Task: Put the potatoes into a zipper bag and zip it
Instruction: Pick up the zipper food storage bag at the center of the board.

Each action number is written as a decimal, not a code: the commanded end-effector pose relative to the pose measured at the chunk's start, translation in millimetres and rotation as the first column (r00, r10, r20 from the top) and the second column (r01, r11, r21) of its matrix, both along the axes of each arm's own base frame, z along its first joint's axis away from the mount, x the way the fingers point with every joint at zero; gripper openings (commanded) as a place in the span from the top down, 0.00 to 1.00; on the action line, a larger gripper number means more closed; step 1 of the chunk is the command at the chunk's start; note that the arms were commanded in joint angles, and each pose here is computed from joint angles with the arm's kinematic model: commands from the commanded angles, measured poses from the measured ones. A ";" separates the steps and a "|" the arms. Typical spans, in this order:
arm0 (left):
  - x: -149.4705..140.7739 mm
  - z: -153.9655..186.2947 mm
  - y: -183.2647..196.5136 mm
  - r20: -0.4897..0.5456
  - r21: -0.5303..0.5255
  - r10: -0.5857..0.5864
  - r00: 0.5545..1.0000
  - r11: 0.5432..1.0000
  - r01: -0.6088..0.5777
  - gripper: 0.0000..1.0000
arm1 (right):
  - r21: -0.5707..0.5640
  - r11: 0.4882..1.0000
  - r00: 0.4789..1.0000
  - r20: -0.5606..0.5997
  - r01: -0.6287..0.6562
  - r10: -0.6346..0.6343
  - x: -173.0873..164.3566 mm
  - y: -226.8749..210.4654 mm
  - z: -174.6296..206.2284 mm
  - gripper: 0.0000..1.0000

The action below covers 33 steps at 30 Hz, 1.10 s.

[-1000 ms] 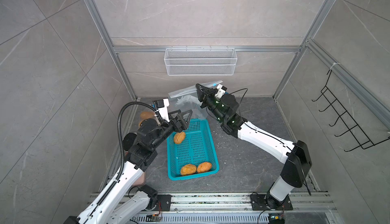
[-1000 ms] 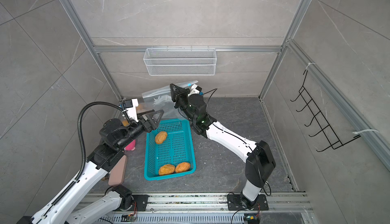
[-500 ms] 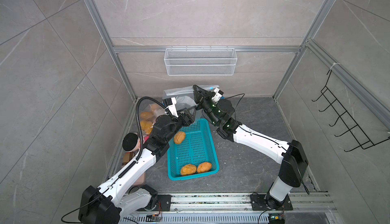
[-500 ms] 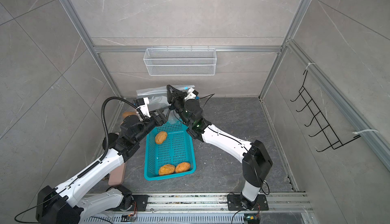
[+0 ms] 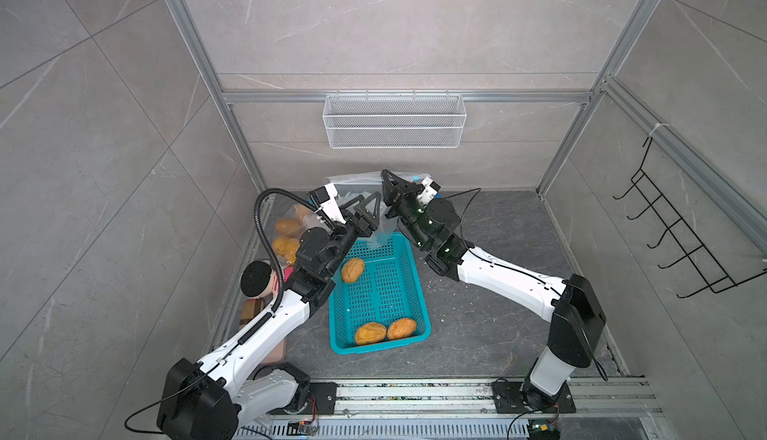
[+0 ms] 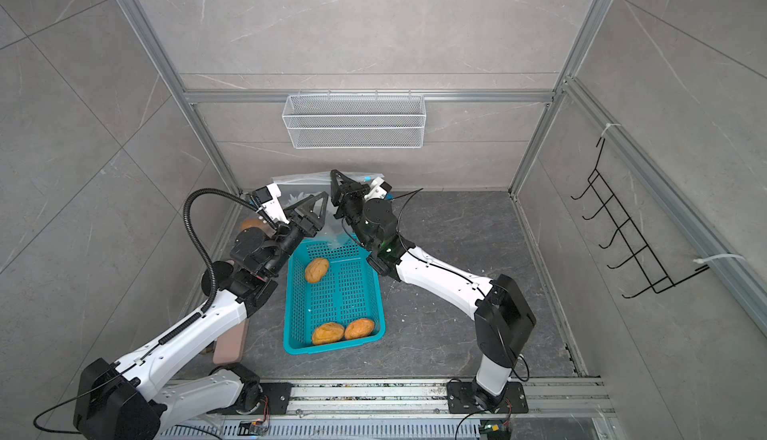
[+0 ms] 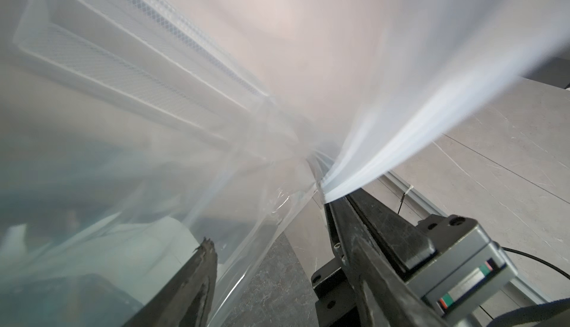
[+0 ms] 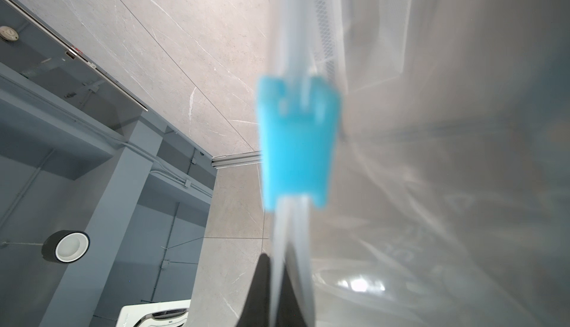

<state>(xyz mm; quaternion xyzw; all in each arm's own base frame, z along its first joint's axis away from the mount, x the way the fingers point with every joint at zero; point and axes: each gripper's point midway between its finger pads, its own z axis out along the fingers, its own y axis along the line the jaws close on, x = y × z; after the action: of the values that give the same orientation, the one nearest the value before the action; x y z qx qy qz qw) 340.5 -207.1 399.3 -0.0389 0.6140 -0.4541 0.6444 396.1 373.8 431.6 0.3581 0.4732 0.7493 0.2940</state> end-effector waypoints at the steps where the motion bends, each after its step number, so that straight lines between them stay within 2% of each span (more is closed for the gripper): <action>1: -1.7 31.3 4.1 0.101 -0.044 0.024 0.995 0.999 -0.019 0.31 | 0.029 1.000 1.000 0.014 -0.008 0.007 -2.7 1.7 3.5 1.00; 18: 1.9 57.4 0.2 0.217 -0.090 0.036 0.975 0.996 -0.016 0.38 | 0.016 0.999 0.999 -0.007 -0.034 0.034 -1.9 9.5 -10.1 1.00; 21: 4.8 56.2 0.6 0.213 -0.077 0.050 0.976 0.996 -0.034 0.38 | 0.015 0.999 0.999 -0.006 -0.037 0.037 -2.7 9.4 -10.2 1.00; 25: 11.3 52.5 5.6 0.196 -0.068 0.095 0.976 0.994 -0.083 0.43 | 0.010 0.999 0.999 -0.004 -0.049 0.049 -4.5 11.8 -10.4 1.00; 33: 14.9 47.0 6.2 0.177 -0.056 0.107 0.978 0.994 -0.098 0.54 | 0.016 0.999 0.999 -0.008 -0.040 0.040 -5.0 8.8 -12.9 1.00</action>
<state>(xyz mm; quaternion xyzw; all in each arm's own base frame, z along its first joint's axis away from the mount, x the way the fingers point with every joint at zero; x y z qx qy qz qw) 358.4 -211.1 415.4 -0.0358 0.5771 -0.4395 0.6874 395.0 378.9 418.4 0.3602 0.4807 0.7489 0.2798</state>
